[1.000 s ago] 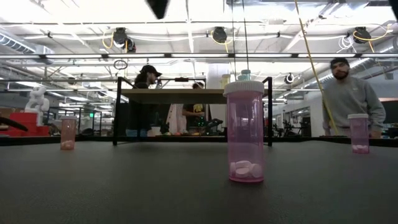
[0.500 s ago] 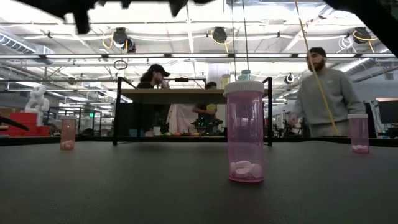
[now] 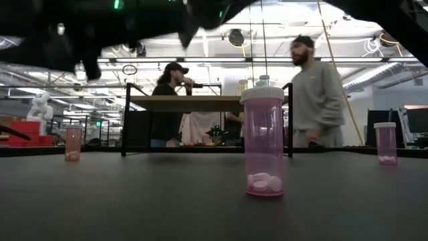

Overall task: Pick and place medicine bottles onto shelf by color
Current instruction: Put the yellow pill bottle on the shelf aligned with the other yellow pill bottles

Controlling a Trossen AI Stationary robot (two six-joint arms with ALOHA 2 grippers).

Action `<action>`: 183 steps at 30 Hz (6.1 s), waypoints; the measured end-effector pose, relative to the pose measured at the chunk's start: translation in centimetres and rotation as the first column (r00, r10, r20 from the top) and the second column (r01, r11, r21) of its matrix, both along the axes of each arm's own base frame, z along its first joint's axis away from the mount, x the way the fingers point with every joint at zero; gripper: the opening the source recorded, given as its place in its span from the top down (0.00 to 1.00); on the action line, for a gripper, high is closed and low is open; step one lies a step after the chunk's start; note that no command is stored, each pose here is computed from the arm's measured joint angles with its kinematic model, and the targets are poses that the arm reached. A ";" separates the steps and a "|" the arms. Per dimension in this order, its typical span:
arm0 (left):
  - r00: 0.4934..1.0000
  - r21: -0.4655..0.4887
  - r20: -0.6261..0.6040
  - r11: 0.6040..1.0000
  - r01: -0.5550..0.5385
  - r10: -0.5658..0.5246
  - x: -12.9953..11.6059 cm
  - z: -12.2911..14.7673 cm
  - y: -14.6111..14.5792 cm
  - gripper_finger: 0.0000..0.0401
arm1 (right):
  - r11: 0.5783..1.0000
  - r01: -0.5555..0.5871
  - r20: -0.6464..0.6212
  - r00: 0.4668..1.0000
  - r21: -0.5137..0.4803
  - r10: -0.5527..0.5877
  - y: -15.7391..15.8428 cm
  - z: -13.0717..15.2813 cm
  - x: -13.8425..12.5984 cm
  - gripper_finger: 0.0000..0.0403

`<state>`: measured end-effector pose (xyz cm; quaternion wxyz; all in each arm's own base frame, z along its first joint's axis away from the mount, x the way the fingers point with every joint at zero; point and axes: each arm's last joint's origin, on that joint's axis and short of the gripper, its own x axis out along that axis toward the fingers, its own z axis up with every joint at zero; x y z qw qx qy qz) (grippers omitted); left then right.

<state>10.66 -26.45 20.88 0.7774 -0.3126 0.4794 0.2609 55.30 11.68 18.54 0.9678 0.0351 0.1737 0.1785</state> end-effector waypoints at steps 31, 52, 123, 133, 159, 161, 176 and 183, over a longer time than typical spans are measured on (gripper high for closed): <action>0.944 0.012 -0.126 0.952 -0.305 0.304 4.6 -1.4 3.7 0.23 | 0.981 0.172 -0.047 0.985 0.089 -0.168 -7.3 7.1 -9.8 0.44; 0.941 0.004 -0.177 0.956 -0.293 0.289 5.7 -1.7 4.1 0.53 | 0.984 0.144 -0.048 0.989 0.108 -0.140 -7.2 7.2 -10.2 0.44; 0.920 -0.056 -0.342 0.973 -0.224 0.192 8.7 -1.7 6.6 0.33 | 0.963 0.211 -0.182 0.967 0.167 -0.180 -3.2 6.2 -12.3 0.44; 0.919 -0.056 -0.350 0.975 -0.213 0.181 8.7 -1.8 6.6 0.66 | 0.963 0.212 -0.180 0.967 0.167 -0.182 -3.3 6.2 -12.2 0.44; 0.990 -0.123 -0.097 0.988 0.094 -0.106 9.4 5.2 11.5 0.80 | 0.962 0.130 -0.219 0.973 0.238 -0.077 -5.6 6.1 -12.0 0.44; 0.977 -0.104 -0.075 0.976 0.194 -0.202 9.7 4.8 11.0 0.78 | 0.963 0.152 -0.228 0.968 0.224 -0.100 -5.6 5.9 -12.0 0.44; 0.545 0.041 -0.259 0.555 0.831 -0.797 13.0 -3.8 6.4 0.35 | 0.908 0.324 -0.274 0.928 0.266 -0.251 -4.2 5.8 -12.2 0.44; 0.485 0.004 -0.333 0.513 0.858 -0.809 13.6 -6.2 6.3 0.47 | 0.880 0.374 -0.288 0.912 0.293 -0.292 -2.4 5.9 -12.5 0.44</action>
